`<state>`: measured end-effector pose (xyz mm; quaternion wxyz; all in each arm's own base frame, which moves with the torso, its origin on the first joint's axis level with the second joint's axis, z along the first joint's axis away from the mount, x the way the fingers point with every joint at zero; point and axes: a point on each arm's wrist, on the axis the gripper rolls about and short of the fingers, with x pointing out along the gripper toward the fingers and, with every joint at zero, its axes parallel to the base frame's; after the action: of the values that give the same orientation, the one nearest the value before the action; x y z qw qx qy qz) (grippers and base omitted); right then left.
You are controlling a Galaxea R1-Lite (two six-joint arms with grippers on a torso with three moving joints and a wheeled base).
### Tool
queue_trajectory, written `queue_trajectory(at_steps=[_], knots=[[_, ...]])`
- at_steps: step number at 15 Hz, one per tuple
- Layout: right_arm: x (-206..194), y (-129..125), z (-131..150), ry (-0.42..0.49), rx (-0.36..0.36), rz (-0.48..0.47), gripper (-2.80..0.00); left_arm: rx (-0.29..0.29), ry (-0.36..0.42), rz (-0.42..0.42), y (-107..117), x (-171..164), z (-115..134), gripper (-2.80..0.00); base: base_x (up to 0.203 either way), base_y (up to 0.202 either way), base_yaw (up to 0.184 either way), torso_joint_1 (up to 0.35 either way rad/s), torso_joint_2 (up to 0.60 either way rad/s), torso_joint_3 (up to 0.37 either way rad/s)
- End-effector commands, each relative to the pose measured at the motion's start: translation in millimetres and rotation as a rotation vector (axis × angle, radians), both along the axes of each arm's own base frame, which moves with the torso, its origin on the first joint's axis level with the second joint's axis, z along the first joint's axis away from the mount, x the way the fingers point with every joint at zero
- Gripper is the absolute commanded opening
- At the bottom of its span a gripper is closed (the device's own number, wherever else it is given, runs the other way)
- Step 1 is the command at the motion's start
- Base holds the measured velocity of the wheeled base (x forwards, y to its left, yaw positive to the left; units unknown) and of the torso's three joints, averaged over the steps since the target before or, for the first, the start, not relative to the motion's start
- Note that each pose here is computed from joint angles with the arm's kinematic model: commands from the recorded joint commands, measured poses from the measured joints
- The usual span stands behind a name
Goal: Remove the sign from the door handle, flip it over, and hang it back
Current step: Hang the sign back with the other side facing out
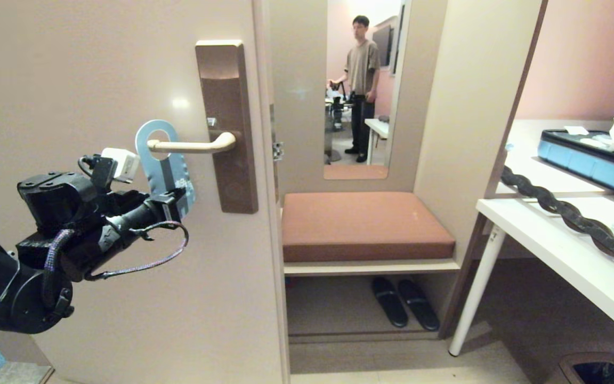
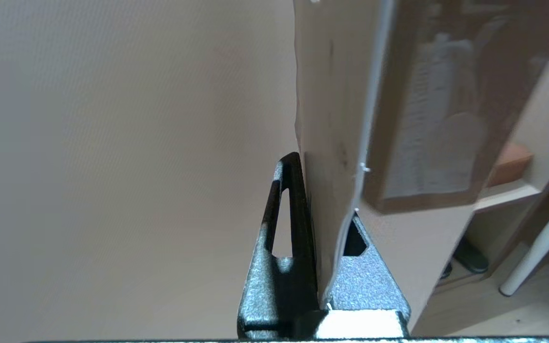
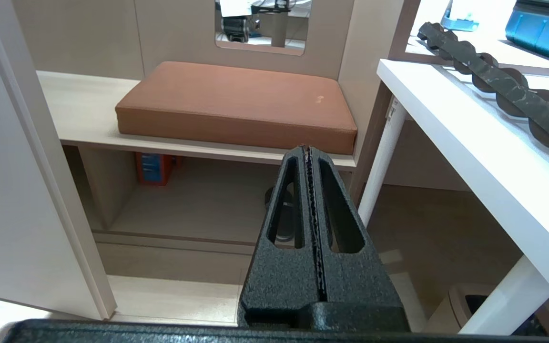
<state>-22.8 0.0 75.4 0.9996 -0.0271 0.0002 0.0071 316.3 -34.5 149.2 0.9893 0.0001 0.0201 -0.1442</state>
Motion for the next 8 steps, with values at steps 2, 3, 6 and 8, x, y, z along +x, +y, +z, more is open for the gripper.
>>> queue_trajectory(at_steps=[2,3,6,8], knots=[[0.0,0.0,0.0,-0.001,-0.001,0.001,-2.8,-0.001,-0.004,-0.013,-6.7,-0.8,-0.2,-2.8,0.0,0.0,0.0,0.0,0.0,0.0],[0.0,0.0,0.0,-0.001,-0.001,0.001,-2.8,0.0,-0.005,-0.013,-6.7,-0.8,-0.1,-2.8,0.0,0.0,0.0,0.0,0.0,0.0],[0.0,0.0,0.0,-0.001,-0.001,0.001,-2.8,-0.001,-0.007,-0.011,-6.6,-1.0,0.4,-2.8,0.0,0.0,0.0,0.0,0.0,0.0],[0.0,0.0,0.0,-0.001,-0.001,0.001,-2.8,0.0,-0.007,-0.015,-7.7,-1.1,0.4,-2.8,0.0,0.0,0.0,0.0,0.0,0.0]])
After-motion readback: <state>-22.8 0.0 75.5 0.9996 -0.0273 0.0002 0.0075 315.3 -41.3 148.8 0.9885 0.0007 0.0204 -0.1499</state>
